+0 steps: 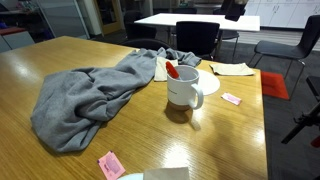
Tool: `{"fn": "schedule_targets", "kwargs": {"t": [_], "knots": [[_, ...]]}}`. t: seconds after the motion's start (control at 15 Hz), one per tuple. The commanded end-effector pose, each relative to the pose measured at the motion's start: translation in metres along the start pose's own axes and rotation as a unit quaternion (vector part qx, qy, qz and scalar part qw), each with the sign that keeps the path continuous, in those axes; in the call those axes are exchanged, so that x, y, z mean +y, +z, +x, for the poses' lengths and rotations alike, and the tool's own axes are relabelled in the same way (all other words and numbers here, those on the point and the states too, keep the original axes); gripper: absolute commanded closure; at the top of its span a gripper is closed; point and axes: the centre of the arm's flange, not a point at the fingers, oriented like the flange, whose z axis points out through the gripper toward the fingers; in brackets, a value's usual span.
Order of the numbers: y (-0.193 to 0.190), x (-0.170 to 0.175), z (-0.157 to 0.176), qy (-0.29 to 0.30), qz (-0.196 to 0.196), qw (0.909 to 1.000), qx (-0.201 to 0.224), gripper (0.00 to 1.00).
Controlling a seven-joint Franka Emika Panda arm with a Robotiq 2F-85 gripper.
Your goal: Pick up the pen from the white mug cup and put it on the table.
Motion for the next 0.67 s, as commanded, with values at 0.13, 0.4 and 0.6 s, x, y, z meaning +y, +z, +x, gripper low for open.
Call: {"fn": "schedule_targets", "kwargs": {"t": [0.13,0.4,0.6], "knots": [[0.036,-0.012,0.026,0.024,-0.027,0.9993,0.004,0.0],[0.058,-0.018,0.033,0.027,-0.053,0.9982,0.0,0.0],[0.074,-0.021,0.037,0.025,-0.064,0.9975,-0.017,0.0]]}}
